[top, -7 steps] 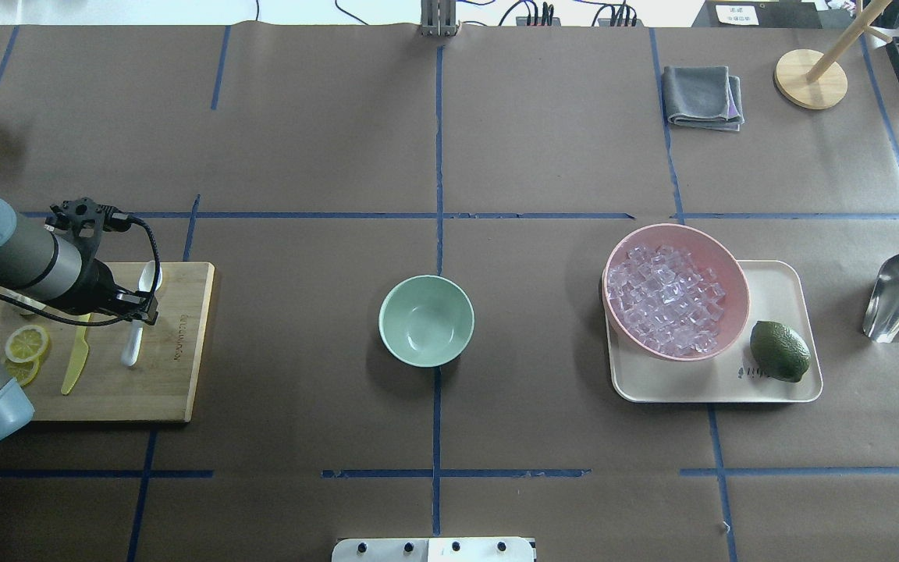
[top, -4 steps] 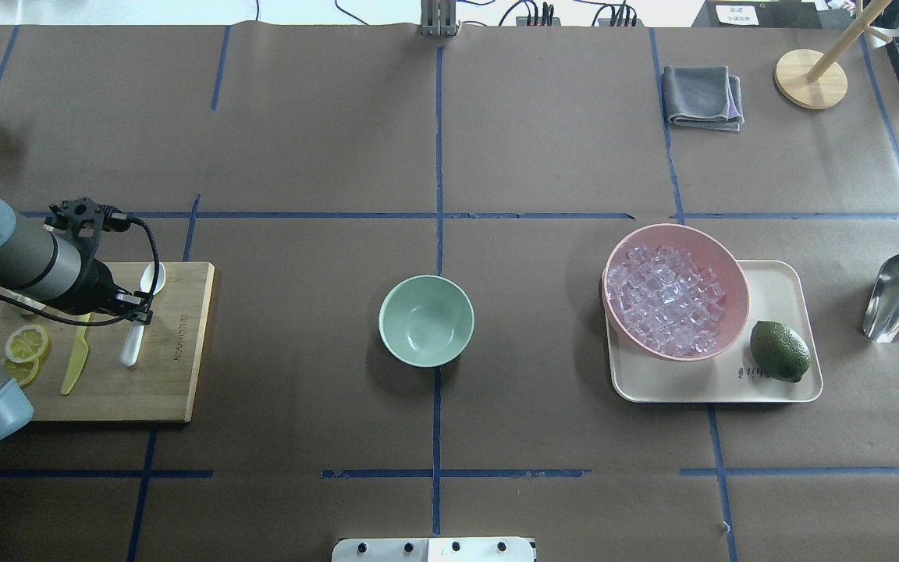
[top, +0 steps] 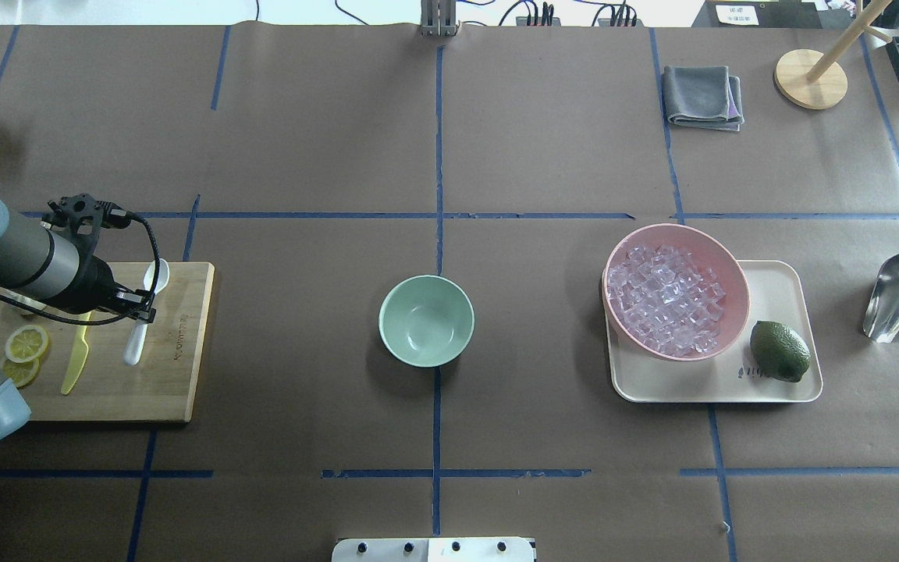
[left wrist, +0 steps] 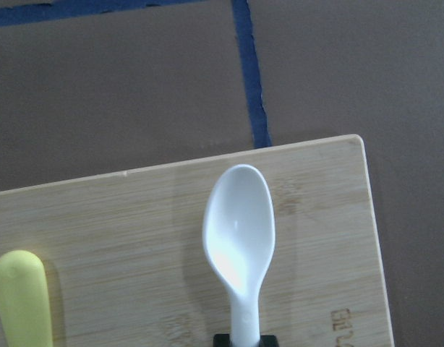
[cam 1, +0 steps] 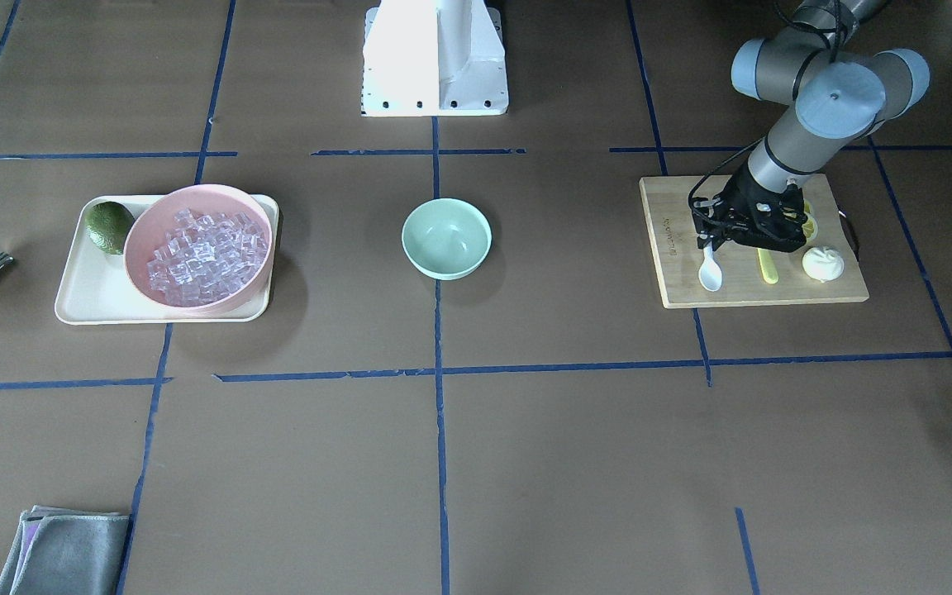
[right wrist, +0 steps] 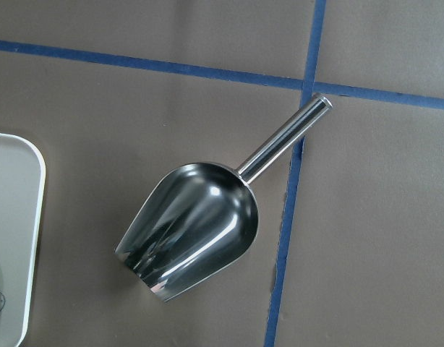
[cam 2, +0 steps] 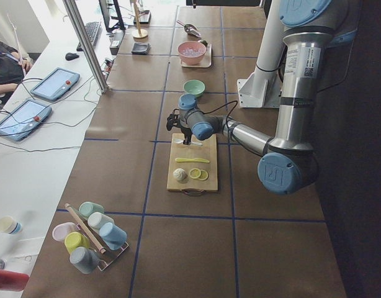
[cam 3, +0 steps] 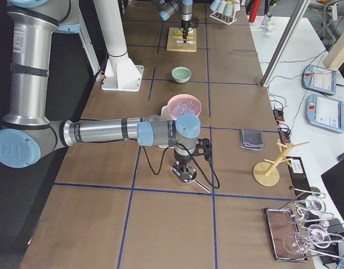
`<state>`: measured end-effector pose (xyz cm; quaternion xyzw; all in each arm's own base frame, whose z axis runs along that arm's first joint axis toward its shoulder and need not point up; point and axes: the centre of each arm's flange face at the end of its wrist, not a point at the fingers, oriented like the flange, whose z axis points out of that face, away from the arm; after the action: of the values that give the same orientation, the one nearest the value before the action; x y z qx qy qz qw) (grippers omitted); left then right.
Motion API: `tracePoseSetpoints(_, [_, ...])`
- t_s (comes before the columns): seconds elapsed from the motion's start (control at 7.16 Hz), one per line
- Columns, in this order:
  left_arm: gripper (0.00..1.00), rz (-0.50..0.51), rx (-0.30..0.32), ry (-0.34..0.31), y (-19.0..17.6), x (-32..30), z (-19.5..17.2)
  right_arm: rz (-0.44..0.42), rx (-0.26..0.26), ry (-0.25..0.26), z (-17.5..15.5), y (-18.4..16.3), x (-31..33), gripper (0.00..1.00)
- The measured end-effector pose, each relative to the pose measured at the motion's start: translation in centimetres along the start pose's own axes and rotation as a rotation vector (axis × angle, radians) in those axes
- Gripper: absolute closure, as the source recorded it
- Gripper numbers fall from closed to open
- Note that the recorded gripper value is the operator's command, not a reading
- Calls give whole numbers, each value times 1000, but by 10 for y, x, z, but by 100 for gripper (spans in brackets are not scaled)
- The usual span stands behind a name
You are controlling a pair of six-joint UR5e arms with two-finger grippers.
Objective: Put spoon and ice into bowl
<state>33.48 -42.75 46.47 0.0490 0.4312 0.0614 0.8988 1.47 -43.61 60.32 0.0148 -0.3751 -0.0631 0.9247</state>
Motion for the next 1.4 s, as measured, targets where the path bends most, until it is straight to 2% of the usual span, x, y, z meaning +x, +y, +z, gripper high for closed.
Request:
tracePoseSetpoints(0.42, [100,-97,37,58,-16,50,-28,-1,0,0,0,0,0,0])
tracePoseSetpoints(0.84, [100,-180,-15,107,-35,192,-40,0,1,-1,0,0,0,0])
tracePoseSetpoints(1.12, [100,-180,-52,171,-21,286,-46,1,0,0,0,0,0,0])
tracePoseSetpoints(1.4, [100,-141,-54,186,-4,356,-27,3,-1,0,0,0,1,0])
